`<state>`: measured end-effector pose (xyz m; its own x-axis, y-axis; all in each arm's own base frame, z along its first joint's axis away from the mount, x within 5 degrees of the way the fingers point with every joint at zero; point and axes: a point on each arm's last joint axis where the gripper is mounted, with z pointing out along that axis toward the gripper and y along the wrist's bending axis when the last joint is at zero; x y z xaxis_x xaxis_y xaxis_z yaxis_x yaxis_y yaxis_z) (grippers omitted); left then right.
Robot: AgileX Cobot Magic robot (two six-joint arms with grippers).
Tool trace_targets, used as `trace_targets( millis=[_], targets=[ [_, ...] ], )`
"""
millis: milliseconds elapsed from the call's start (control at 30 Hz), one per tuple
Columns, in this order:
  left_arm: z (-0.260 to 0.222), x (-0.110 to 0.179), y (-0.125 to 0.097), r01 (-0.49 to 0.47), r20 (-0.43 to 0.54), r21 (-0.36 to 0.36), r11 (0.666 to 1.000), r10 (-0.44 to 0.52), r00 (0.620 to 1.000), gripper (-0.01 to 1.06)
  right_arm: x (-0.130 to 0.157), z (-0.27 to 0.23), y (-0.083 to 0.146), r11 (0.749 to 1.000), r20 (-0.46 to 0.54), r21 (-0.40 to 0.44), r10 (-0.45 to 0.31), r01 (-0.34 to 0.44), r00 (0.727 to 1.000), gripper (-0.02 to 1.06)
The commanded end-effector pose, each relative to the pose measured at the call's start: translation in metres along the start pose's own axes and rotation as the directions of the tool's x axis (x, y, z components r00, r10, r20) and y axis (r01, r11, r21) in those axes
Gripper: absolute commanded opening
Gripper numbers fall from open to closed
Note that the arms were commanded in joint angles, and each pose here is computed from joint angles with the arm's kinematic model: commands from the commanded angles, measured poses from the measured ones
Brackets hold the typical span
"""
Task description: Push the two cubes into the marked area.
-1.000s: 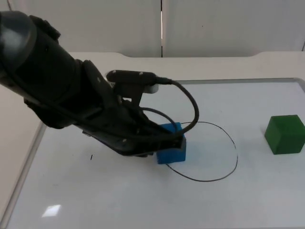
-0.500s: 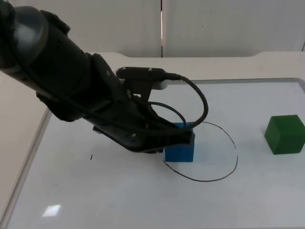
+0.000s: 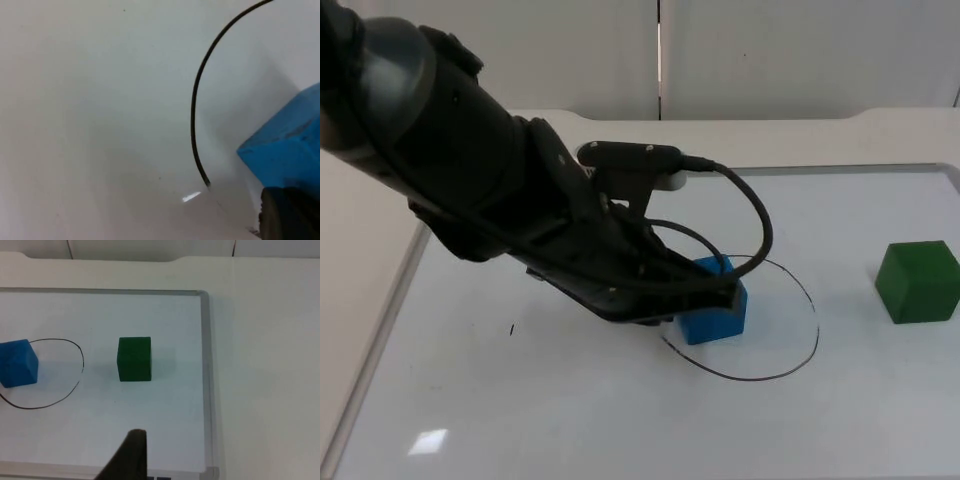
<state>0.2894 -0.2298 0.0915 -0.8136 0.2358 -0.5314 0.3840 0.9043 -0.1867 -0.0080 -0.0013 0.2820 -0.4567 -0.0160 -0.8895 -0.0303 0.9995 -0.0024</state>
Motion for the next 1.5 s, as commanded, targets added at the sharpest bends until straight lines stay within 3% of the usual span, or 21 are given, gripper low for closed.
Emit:
trace_targets(
  millis=[0, 467, 700, 800, 967, 1200, 1467],
  targets=[
    [0.0, -0.002, -0.001, 0.013, 0.019, -0.006, 1.0, -0.012, 1.0, 0.0, 0.001, 0.001, 0.0, 1.0, -0.002, 0.0, -0.006, 0.006, 1.0, 1.05],
    [-0.009, -0.011, 0.005, -0.05, 0.038, -0.003, 0.999, 0.05, 0.998, 0.0, 0.001, 0.001, 0.0, 1.0, -0.002, 0.0, -0.006, 0.006, 1.0, 1.05],
    [-0.046, -0.038, 0.04, -0.035, 0.086, -0.006, 0.999, 0.035, 0.996, 0.0, 0.001, 0.001, 0.0, 1.0, -0.002, 0.0, -0.006, 0.006, 1.0, 1.05],
    [-0.078, -0.054, 0.058, -0.02, 0.146, -0.013, 1.0, 0.022, 0.989, 0.0, 0.001, 0.001, 0.0, 1.0, -0.002, 0.0, -0.006, 0.006, 1.0, 1.05],
    [-0.124, -0.07, 0.07, -0.022, 0.24, -0.021, 1.0, 0.026, 0.97, 0.0, 0.001, 0.001, 0.0, 1.0, -0.002, 0.0, -0.006, 0.006, 1.0, 1.05],
    [-0.18, -0.078, 0.064, -0.097, 0.342, -0.028, 0.995, 0.1, 0.934, 0.0, 0.001, 0.001, 0.0, 1.0, -0.002, 0.0, -0.006, 0.006, 1.0, 1.05],
    [-0.236, -0.071, 0.047, -0.15, 0.407, 0.026, 0.988, 0.127, 0.904, 0.0, 0.001, 0.001, 0.0, 1.0, -0.002, 0.0, -0.006, 0.006, 1.0, 1.05]
  ],
)
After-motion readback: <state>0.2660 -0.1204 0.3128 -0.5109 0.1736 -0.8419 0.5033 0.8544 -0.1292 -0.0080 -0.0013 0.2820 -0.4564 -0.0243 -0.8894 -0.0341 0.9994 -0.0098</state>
